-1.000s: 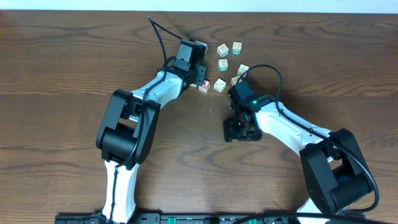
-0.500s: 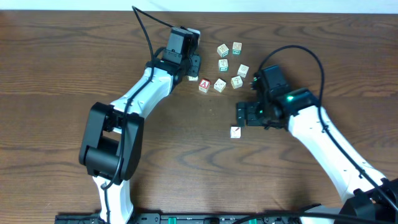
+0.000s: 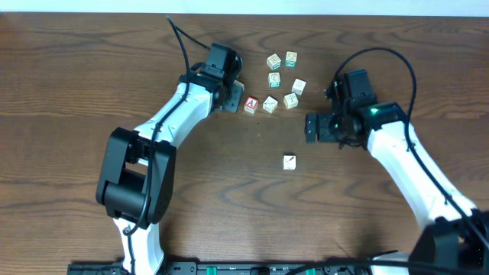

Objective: Lift 5 blocks

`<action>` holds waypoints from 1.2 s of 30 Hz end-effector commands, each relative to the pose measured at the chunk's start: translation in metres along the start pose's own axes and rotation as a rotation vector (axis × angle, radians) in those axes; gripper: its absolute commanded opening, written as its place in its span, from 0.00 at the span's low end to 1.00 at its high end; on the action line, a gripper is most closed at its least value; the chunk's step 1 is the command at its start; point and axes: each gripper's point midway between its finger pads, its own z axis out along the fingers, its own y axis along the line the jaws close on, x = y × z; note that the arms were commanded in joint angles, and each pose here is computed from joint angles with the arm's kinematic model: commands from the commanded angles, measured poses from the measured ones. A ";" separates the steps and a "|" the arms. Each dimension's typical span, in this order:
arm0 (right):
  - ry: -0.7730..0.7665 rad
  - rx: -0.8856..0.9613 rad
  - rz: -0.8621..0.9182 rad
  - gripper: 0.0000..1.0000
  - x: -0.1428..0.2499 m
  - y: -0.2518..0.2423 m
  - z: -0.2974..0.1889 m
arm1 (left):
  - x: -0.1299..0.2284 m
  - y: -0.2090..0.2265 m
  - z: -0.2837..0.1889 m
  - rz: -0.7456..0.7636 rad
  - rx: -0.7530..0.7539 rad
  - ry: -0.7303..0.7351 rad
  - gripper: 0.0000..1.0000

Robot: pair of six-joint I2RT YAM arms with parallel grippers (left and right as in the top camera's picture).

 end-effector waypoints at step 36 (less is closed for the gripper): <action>0.039 -0.017 0.009 0.85 -0.122 0.037 0.133 | 0.108 -0.104 -0.075 0.020 0.101 -0.054 0.08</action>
